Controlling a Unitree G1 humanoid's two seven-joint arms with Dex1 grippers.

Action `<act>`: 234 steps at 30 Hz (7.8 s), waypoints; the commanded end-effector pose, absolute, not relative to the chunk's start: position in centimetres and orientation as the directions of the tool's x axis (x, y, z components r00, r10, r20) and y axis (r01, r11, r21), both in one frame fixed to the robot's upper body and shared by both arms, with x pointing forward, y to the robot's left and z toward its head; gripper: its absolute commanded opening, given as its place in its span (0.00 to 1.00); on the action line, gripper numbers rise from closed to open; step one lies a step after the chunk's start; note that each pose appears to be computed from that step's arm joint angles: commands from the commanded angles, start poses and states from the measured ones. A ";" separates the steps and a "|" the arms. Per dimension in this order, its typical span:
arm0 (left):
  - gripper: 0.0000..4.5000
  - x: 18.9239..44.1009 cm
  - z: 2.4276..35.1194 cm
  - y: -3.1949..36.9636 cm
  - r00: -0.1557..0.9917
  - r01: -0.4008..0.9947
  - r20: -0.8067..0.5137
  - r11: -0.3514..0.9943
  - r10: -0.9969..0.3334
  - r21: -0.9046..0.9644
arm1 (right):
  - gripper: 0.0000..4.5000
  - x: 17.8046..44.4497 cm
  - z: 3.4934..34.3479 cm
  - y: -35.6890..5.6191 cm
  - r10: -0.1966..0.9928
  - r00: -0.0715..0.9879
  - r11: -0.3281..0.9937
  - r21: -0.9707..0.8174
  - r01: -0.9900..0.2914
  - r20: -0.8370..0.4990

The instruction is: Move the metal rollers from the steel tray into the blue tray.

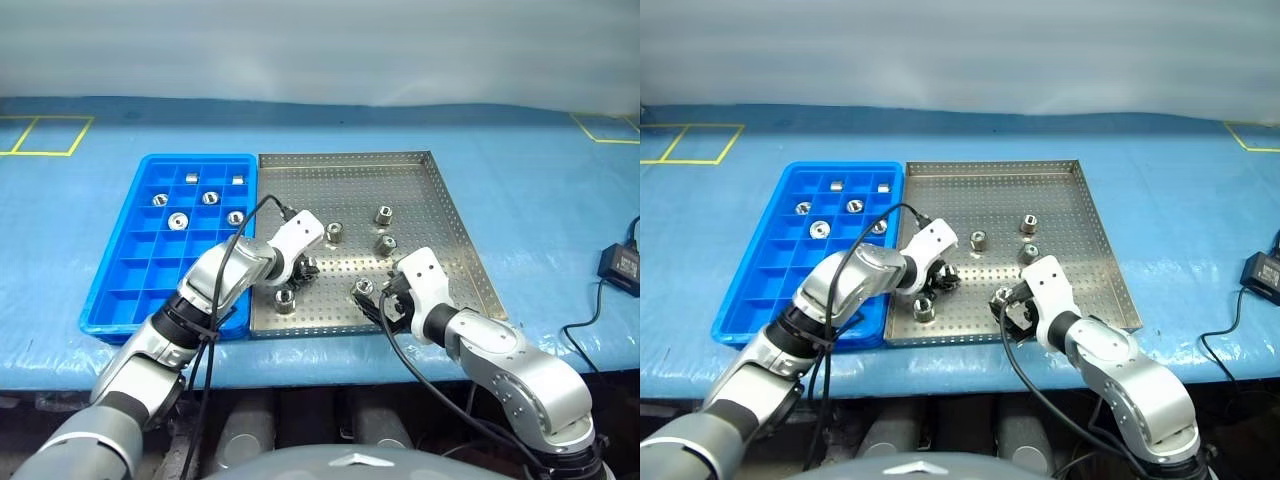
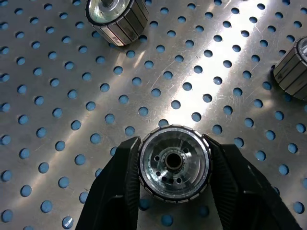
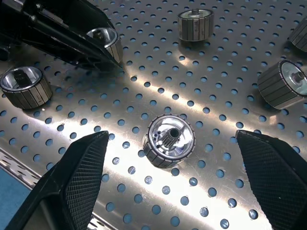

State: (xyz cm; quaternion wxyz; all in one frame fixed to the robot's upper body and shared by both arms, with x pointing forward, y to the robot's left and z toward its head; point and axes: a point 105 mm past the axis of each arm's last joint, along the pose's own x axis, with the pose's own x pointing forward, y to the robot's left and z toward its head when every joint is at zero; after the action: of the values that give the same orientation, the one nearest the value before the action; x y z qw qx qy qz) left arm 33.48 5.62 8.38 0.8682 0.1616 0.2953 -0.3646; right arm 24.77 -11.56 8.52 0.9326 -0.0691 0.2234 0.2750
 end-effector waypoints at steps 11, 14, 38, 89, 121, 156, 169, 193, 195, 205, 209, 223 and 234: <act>0.38 33.8 15.8 18.1 0.988 -0.023 -0.143 0.983 0.050 0.180 | 1.00 25.9 12.6 -5.4 0.684 0.690 0.705 -0.030 -0.709 -0.239; 0.38 32.6 15.3 20.7 0.979 -0.149 -0.121 0.979 0.166 0.140 | 1.00 25.9 12.6 -4.6 0.710 0.664 0.678 -0.028 -0.735 -0.235; 0.74 33.6 12.1 27.8 0.886 -0.392 -0.185 0.901 0.424 0.189 | 1.00 25.8 12.8 -4.4 0.711 0.666 0.678 -0.031 -0.735 -0.225; 0.42 28.8 8.0 10.4 0.073 0.997 -0.906 0.044 -0.417 0.060 | 1.00 25.9 11.9 -9.1 0.491 0.842 0.861 -0.018 -0.508 -0.224; 0.40 28.5 13.8 20.7 0.922 -0.342 -0.146 0.931 0.359 0.129 | 1.00 26.9 13.4 -3.6 0.748 0.629 0.623 -0.101 -0.776 -0.211; 0.99 34.6 14.1 7.3 0.794 0.545 -0.252 0.831 -0.554 -0.110 | 1.00 26.7 12.7 -8.0 0.566 0.796 0.801 -0.086 -0.592 -0.212; 0.99 39.8 10.8 1.5 0.728 0.639 -0.308 0.769 -0.612 -0.019 | 1.00 26.2 12.7 -8.6 0.513 0.837 0.842 -0.076 -0.534 -0.193; 0.41 40.4 11.4 5.5 0.826 0.508 -0.291 0.861 -0.483 0.016 | 1.00 26.5 13.0 -7.9 0.536 0.825 0.829 -0.072 -0.554 -0.179; 0.41 39.8 13.1 7.4 0.877 0.441 -0.225 0.897 -0.426 0.022 | 1.00 26.6 13.1 -7.5 0.554 0.813 0.817 -0.071 -0.572 -0.177; 0.41 32.2 16.7 17.3 0.993 -0.110 -0.039 0.989 0.114 0.098 | 1.00 27.3 13.4 -3.3 0.724 0.664 0.662 -0.086 -0.745 -0.185; 0.41 28.6 15.7 20.2 0.930 -0.356 -0.050 0.927 0.364 0.117 | 1.00 27.4 13.5 -1.5 0.788 0.587 0.581 -0.094 -0.809 -0.184; 0.41 23.7 11.3 22.2 0.772 -0.577 -0.209 0.800 0.601 0.165 | 1.00 26.9 13.3 0.4 0.855 0.483 0.475 -0.089 -0.876 -0.190; 0.41 24.3 9.2 23.1 0.746 -0.572 -0.279 0.796 0.605 0.197 | 1.00 26.9 13.1 -1.1 0.807 0.561 0.558 -0.074 -0.827 -0.183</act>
State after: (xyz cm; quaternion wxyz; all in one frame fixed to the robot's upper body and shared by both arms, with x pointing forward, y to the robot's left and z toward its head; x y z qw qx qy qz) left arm 24.51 23.30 9.24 0.9349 0.0771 0.1687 0.3027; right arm 26.92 -0.68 11.60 0.8720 -0.0767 0.0931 0.4744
